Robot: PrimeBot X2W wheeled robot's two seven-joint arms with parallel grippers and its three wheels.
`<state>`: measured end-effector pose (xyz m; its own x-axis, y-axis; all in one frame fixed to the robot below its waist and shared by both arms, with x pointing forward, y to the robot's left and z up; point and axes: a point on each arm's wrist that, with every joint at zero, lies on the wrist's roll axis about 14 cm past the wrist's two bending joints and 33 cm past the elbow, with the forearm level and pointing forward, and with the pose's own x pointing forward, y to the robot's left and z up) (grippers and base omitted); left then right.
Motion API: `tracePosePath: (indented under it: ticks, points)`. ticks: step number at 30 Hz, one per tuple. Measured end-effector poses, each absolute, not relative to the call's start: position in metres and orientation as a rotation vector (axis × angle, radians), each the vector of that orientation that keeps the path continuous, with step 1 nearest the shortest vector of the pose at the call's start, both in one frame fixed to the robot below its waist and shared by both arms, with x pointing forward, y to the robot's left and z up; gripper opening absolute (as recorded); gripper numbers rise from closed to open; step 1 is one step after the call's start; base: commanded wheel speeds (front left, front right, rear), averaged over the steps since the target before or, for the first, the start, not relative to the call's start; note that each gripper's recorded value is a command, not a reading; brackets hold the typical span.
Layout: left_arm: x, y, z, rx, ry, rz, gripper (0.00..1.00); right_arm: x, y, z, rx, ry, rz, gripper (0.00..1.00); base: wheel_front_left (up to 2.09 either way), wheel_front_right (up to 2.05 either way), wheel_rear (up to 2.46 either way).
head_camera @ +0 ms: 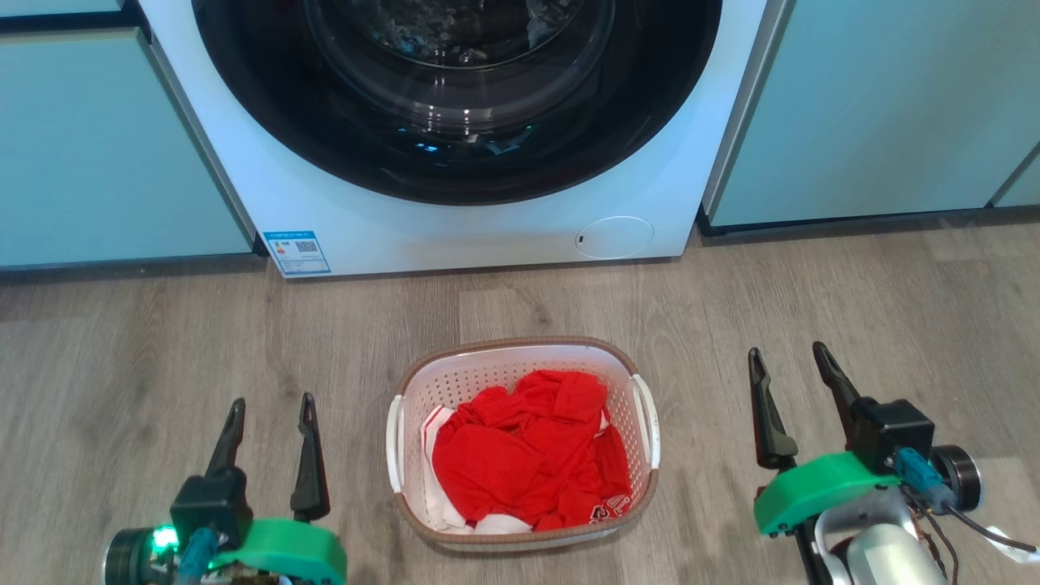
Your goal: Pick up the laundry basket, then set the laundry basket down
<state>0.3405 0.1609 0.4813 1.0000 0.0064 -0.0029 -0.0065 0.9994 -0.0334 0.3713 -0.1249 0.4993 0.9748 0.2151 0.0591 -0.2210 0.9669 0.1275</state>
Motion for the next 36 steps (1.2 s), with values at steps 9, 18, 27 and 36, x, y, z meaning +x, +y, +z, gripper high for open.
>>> tracePosePath:
  ticks: [9,18,27,36]
  points:
    - [0.339,0.163,0.475,-0.031,0.024,0.015,1.00,0.371,-0.129,0.498,0.139,-0.041,0.208,1.00,0.00,0.00,0.00]
    - [0.322,0.164,0.438,-0.036,0.147,0.028,0.00,0.355,-0.128,0.459,0.154,0.087,0.199,0.00,0.00,0.00,0.00]
    - [0.320,0.166,0.432,-0.148,0.184,0.049,0.00,0.354,-0.133,0.456,0.262,0.105,0.162,0.00,0.00,0.00,0.00]
    - [0.324,0.168,0.431,-0.269,0.201,0.069,0.00,0.356,-0.141,0.457,0.375,0.112,0.119,0.00,0.00,0.00,0.00]
